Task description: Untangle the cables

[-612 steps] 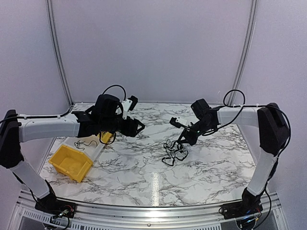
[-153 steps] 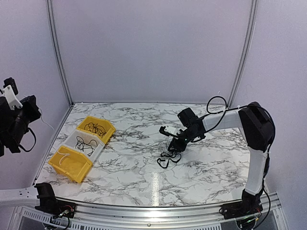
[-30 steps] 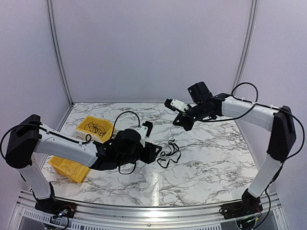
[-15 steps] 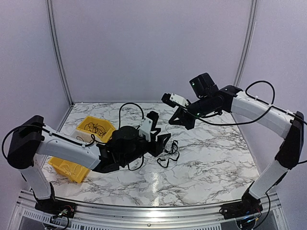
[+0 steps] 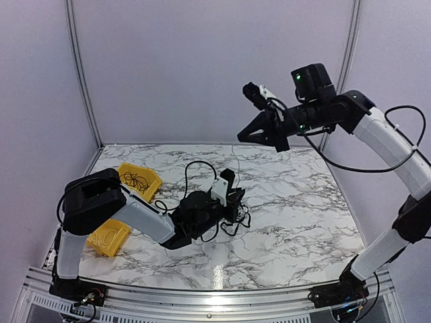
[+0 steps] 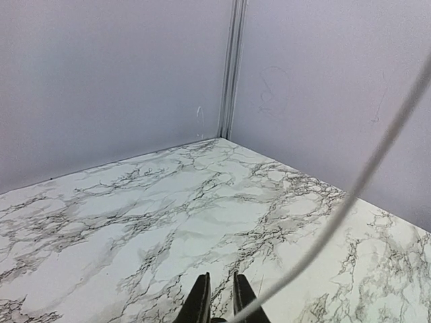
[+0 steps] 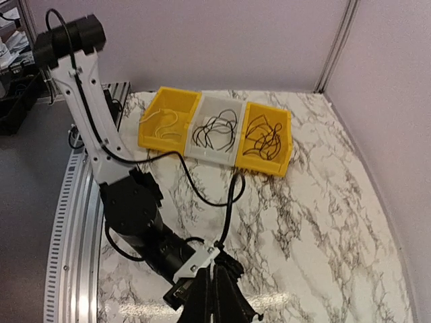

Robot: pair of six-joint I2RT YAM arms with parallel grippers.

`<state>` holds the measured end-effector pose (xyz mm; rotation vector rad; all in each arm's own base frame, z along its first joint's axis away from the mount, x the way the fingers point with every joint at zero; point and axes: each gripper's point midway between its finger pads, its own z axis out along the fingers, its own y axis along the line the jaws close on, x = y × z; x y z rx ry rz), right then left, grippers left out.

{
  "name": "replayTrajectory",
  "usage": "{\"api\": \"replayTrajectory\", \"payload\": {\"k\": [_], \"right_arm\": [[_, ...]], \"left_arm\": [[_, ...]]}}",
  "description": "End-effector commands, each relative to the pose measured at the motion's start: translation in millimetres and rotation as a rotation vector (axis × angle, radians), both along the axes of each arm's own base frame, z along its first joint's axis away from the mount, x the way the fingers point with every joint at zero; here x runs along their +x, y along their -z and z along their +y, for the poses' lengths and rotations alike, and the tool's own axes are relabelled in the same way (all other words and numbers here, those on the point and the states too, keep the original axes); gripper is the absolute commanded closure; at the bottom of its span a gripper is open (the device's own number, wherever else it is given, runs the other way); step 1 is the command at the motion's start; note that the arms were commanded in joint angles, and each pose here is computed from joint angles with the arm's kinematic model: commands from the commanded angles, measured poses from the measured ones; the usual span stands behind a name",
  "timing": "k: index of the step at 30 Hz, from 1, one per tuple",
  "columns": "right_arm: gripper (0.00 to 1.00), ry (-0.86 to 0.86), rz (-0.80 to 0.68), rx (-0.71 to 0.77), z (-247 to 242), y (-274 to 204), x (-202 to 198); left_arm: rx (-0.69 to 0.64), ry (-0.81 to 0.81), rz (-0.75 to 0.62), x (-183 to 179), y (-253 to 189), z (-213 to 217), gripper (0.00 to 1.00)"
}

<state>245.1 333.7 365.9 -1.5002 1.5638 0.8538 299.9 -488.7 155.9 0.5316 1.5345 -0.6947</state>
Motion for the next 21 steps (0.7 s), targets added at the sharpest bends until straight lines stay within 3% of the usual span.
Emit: {"api": "replayTrajectory", "payload": {"k": [1, 13, 18, 21], "right_arm": [[1.00, -0.061, -0.172, 0.151, -9, -88, -26], [1.00, 0.036, -0.448, 0.367, -56, -219, -20], [1.00, 0.226, -0.450, 0.298, -76, -199, 21], [1.00, 0.326, -0.371, 0.233, -86, -154, 53]], "left_arm": [[-0.090, 0.031, 0.005, 4, 0, -13, 0.88], [-0.088, 0.042, 0.159, 3, 65, -17, 0.95], [-0.096, 0.040, 0.158, -4, 53, -3, 1.00], [-0.124, 0.046, 0.134, -11, 31, 8, 1.00]]}}
